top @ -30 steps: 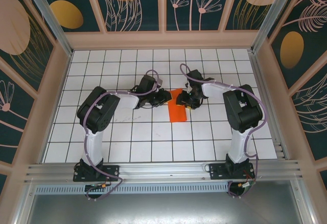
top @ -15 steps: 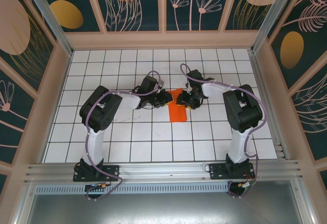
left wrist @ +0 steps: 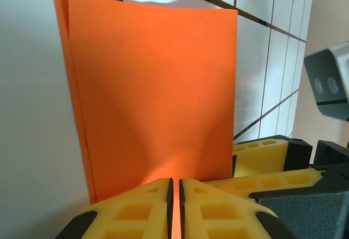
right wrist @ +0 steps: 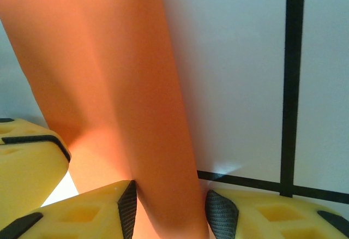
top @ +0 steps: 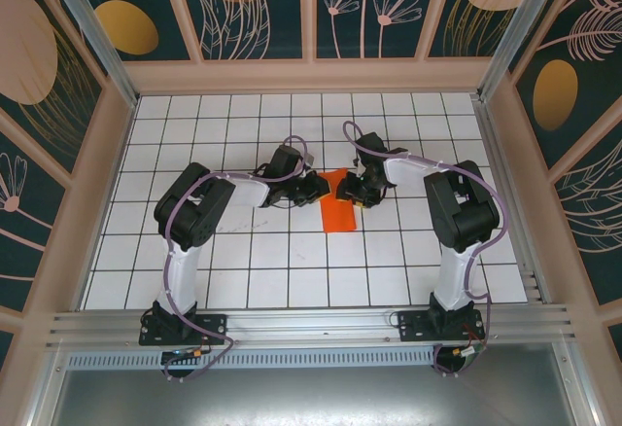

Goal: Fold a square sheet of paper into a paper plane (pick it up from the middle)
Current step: Hold the square sheet of paper at the center of the table, then fold a square sheet of paper at the center of the table.

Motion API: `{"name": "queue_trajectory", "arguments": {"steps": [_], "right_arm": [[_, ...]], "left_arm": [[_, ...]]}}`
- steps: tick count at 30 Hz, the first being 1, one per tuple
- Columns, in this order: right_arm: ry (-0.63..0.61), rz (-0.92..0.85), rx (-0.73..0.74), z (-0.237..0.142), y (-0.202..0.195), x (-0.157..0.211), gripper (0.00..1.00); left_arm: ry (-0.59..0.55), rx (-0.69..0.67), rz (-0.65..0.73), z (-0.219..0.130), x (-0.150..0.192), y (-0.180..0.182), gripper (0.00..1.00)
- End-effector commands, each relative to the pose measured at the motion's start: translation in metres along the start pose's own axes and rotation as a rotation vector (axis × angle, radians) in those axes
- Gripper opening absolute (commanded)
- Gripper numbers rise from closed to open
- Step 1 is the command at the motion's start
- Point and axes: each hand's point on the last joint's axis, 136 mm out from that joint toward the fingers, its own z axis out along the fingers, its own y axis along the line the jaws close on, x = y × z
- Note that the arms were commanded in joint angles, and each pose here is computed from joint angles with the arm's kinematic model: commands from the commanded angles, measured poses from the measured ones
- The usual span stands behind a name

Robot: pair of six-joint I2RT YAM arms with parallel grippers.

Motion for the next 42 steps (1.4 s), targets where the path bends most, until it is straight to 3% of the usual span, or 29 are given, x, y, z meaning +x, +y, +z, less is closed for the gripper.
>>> {"name": "queue_trajectory", "arguments": {"steps": [1, 19, 28, 33, 37, 39, 42], "right_arm": [[0.168, 0.046, 0.422, 0.081, -0.132, 0.058, 0.48], [0.126, 0.038, 0.366, 0.065, -0.11, 0.043, 0.5], [-0.116, -0.009, 0.122, -0.029, -0.035, -0.021, 0.58], [-0.277, -0.061, -0.09, -0.079, 0.013, -0.045, 0.6], [-0.247, -0.094, -0.196, -0.073, 0.044, -0.043, 0.43], [-0.222, -0.102, -0.2, -0.063, 0.052, -0.043, 0.23], [-0.18, -0.098, -0.206, -0.048, 0.057, -0.041, 0.06]], "left_arm": [[0.032, -0.022, -0.014, 0.007, 0.005, 0.006, 0.14], [0.06, -0.277, -0.074, 0.005, 0.019, 0.066, 0.0], [0.078, -0.355, -0.086, 0.003, 0.033, 0.096, 0.0], [0.081, -0.387, -0.091, 0.003, 0.037, 0.108, 0.0], [0.081, -0.404, -0.1, 0.001, 0.039, 0.113, 0.0], [0.082, -0.409, -0.104, 0.0, 0.04, 0.114, 0.0], [0.083, -0.412, -0.113, 0.0, 0.041, 0.116, 0.0]]}}
